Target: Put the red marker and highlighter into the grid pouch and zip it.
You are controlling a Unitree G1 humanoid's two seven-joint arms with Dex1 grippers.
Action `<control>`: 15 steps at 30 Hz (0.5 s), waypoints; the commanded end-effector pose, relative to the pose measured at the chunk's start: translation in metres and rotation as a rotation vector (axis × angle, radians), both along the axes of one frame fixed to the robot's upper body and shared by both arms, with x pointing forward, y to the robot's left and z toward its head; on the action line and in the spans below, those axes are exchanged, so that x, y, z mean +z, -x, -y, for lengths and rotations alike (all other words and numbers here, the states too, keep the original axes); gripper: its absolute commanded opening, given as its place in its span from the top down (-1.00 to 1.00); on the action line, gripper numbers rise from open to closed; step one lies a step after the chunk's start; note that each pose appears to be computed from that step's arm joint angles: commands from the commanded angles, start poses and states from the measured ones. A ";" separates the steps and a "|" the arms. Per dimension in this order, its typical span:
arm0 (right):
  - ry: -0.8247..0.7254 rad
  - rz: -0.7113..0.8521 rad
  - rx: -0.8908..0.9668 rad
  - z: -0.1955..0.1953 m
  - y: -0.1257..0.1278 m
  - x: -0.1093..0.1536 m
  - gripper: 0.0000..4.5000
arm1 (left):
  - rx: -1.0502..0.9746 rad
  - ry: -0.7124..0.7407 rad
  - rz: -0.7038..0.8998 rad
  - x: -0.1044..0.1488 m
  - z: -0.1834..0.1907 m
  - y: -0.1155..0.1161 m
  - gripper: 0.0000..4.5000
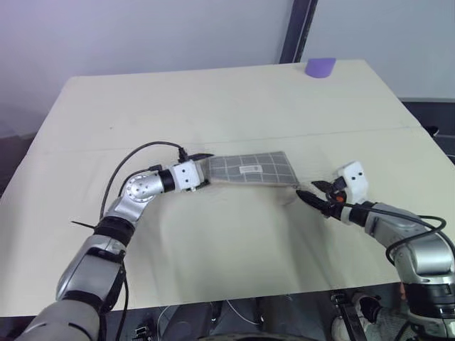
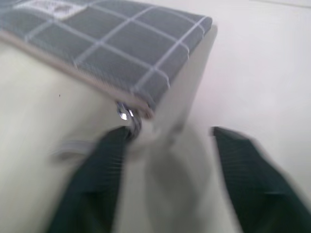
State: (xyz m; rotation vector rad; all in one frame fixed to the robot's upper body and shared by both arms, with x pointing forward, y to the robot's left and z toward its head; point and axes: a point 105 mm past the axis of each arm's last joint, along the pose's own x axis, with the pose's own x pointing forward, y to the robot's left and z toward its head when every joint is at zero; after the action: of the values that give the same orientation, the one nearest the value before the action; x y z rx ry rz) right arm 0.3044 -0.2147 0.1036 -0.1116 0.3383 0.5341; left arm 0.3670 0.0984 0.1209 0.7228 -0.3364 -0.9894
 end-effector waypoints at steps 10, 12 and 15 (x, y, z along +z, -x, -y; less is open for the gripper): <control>0.045 0.148 0.099 0.037 0.068 0.043 -1.00 | 0.105 0.277 -0.132 0.052 -0.082 0.031 -0.99; 0.013 0.126 0.184 0.025 0.088 0.044 -1.00 | 0.161 0.291 -0.155 0.053 -0.097 0.031 -0.99; -0.022 0.077 0.250 0.015 0.105 0.040 -1.00 | 0.225 0.285 -0.178 0.045 -0.113 0.033 -0.99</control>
State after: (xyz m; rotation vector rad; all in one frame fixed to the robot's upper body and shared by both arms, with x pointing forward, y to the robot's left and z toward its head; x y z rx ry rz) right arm 0.2043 -0.2386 0.1292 -0.1322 0.2938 0.7217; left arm 0.3368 0.2062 0.1570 0.3892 -0.2019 -0.7875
